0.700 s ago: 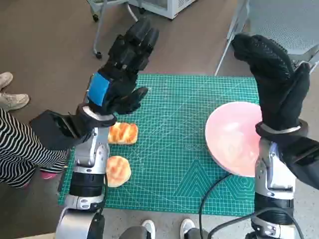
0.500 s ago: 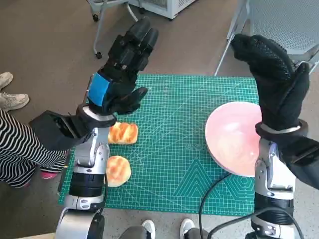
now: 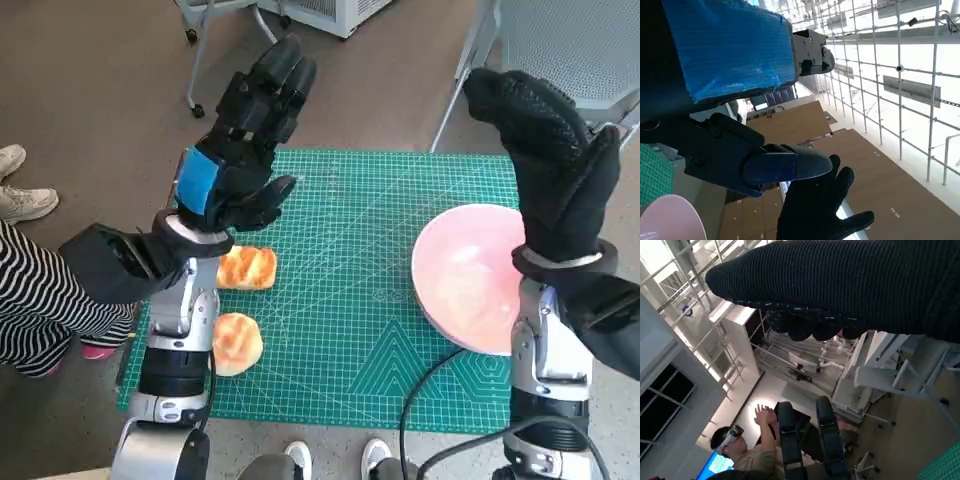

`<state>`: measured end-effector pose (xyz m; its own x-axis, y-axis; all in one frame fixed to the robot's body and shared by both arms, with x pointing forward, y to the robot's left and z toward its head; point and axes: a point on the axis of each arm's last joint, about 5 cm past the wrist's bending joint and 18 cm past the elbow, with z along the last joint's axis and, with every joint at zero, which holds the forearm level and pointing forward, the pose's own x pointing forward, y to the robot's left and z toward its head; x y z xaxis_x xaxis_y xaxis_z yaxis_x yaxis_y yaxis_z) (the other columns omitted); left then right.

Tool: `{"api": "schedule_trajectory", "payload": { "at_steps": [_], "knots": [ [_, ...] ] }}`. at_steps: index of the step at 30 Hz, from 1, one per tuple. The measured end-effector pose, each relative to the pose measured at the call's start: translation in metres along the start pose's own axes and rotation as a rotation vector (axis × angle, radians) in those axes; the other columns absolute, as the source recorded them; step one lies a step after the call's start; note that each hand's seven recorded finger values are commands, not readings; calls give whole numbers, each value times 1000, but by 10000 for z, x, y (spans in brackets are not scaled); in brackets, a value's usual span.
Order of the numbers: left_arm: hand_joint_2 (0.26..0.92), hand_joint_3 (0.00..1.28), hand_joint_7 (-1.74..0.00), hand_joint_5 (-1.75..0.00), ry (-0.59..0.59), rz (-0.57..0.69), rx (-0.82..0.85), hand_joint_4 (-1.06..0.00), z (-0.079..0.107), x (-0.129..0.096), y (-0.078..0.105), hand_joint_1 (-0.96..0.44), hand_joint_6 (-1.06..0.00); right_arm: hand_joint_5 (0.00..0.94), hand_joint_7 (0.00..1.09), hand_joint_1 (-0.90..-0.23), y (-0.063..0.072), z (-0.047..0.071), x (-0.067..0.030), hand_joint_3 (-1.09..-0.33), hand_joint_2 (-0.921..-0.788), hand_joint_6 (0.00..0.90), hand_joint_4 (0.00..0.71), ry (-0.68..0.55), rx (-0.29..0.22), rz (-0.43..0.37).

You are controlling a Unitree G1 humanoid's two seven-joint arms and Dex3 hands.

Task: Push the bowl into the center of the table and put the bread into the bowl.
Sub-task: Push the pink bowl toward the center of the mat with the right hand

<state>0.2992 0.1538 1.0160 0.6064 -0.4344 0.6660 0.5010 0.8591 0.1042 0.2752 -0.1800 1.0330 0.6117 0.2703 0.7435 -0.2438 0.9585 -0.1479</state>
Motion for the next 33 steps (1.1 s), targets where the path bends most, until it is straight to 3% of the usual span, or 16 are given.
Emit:
{"api": "schedule_trajectory", "payload": {
  "at_steps": [25,29,33],
  "knots": [
    [921,404,-321,-6,-5,-3,4,-33,12,-3,-6,-666,1,1,580,-673,16,-6,3,-640,-921,0,153,4,0,10],
    [921,403,-317,-6,-8,-5,11,-34,11,-8,-9,-666,1,1,580,-663,-102,13,-72,-644,-921,-1,151,17,-32,-2],
    [921,404,-313,-7,-11,5,23,-35,17,-39,18,-665,1,0,578,-651,-328,52,-202,-650,-921,-1,147,39,-93,-57]
  ]
}}
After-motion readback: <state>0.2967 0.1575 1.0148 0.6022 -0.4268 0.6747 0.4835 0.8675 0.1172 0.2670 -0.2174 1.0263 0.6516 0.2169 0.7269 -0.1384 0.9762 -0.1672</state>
